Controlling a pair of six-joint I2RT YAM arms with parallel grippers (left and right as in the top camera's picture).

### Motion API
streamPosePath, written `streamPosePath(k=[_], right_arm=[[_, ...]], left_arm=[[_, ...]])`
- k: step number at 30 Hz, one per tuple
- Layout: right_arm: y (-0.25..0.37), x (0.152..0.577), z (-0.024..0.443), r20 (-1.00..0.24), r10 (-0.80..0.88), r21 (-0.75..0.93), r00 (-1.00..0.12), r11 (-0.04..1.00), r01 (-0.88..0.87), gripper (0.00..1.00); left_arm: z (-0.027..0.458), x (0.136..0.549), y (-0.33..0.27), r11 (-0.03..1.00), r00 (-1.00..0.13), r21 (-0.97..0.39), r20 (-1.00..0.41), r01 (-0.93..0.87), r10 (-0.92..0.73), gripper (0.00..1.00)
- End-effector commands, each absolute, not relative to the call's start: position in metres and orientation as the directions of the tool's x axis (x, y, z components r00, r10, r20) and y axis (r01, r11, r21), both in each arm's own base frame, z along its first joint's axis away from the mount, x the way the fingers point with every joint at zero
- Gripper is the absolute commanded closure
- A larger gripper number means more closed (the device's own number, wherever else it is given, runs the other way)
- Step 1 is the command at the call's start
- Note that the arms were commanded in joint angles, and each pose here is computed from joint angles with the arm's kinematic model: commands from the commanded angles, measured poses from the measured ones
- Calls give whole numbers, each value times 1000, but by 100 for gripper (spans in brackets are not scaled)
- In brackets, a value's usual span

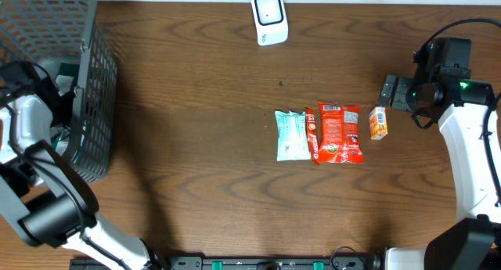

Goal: Scan the item barcode
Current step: 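Grasp the green 3M gloves packet in the basket with the left gripper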

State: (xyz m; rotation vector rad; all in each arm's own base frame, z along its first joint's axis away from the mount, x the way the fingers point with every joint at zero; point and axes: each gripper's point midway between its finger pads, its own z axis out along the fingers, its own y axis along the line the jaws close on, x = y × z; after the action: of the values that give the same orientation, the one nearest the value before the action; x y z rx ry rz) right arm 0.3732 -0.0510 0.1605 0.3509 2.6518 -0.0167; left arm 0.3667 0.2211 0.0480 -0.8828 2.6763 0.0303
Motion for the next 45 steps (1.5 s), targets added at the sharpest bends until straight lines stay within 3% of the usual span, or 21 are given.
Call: streamPosePath(k=[1,5,14,16,18,19,20,21,23,27,32,45], right_arm=[[-53,375,166,-458,262,58,-849,962,266,1],[-53,375,166,-458,262,58,-849,962,266,1],[-53,375,166,-458,262,58,-849,962,266,1],[-53,375,166,-458,262,58,-849,962,266,1],[-53,375,166,-458,262,58,-849,962,266,1],[-53,375,166,-458,262,58,-849,962,266,1],[-53,375,166,-458,262,58,-849,962,266,1],[-53,375,166,-458,262,58,-849,962,266,1],[-53,375,166,-458,262,58,-849,962,266,1],[-53,375,166,-458,262,58,-849,962,266,1],[-53,375,166,-458,262,58,-849,962,266,1],[-53,375,166,-458,262,58,-849,962,266,1]], left_arm=[[15,362,216,819,-788,-79,-237,-568,-569,3],[6,363,218,818,-788,-76,-228,-571,-572,8],[7,360,229,811,-784,-15,-246,-585,-570,63],[7,361,229,811,-783,-16,-250,-585,-569,79],[8,362,230,811,-782,-16,-254,-585,-569,82],[10,363,231,811,-781,-16,-258,-585,-568,73],[11,364,231,811,-780,-17,-262,-585,-568,51],[14,366,232,811,-778,-17,-269,-585,-567,35],[23,370,235,810,-772,-20,-289,-586,-566,26],[48,375,237,811,-756,-26,-345,-584,-556,22],[59,378,232,818,-751,-60,-362,-572,-552,8],[13,361,220,817,-785,-51,-251,-574,-567,7]])
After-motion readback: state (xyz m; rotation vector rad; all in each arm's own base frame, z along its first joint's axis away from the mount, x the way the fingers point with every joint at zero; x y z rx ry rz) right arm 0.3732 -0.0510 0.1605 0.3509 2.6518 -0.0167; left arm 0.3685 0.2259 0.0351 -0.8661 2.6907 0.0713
